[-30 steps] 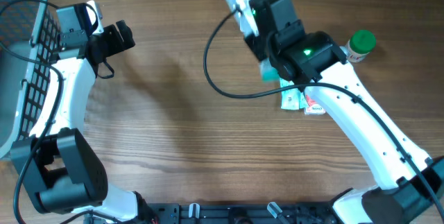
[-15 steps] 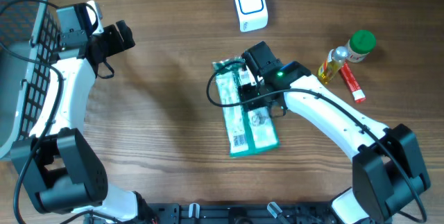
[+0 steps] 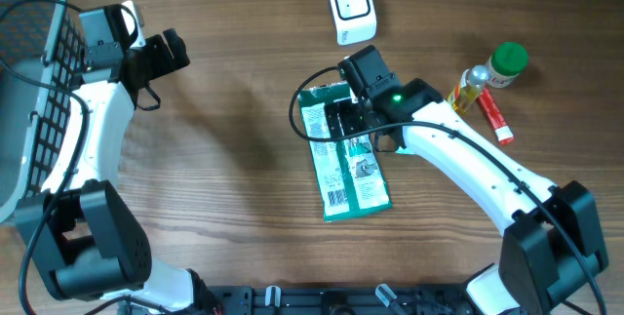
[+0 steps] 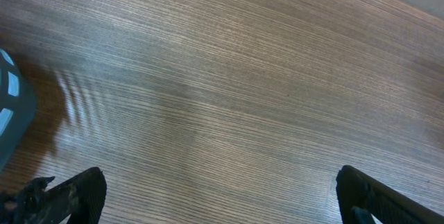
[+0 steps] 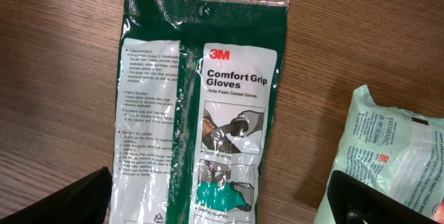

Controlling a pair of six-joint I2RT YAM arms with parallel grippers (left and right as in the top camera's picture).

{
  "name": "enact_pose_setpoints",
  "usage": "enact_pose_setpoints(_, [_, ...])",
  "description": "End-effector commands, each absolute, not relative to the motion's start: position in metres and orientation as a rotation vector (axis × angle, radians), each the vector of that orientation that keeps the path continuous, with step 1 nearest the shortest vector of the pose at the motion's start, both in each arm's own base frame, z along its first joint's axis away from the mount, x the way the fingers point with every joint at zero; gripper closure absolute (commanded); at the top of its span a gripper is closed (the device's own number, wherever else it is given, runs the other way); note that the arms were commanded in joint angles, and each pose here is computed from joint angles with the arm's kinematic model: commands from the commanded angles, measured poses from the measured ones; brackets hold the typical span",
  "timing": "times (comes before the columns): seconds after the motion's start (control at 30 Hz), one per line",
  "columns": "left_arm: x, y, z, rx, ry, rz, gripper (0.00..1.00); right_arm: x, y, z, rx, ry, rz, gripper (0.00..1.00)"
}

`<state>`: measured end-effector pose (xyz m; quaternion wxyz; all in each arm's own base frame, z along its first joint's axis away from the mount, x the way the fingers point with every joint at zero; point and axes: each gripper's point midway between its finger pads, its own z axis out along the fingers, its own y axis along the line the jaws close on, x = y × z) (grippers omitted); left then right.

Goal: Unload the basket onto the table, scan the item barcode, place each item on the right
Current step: 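Lower the gloves pack onto the table center and open the right gripper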

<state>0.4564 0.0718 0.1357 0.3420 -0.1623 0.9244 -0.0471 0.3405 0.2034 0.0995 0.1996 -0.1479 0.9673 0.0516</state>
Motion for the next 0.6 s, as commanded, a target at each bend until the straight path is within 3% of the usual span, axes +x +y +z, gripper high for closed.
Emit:
enact_pose_setpoints(0.0, [0.458,0.072,0.145,-0.395,2.384,-0.111,0.00,0.347,0.204,0.114,-0.380,2.665,0.144,0.01])
enact_pose_setpoints(0.47, [0.458,0.072,0.145,-0.395,2.384,-0.111,0.00,0.348,0.204,0.106,-0.387,2.679,0.133,0.00])
enact_pose_setpoints(0.57, [0.458,0.072,0.145,-0.395,2.384,-0.111,0.00,0.348,0.200,0.126,-0.366,2.624,0.135,0.00])
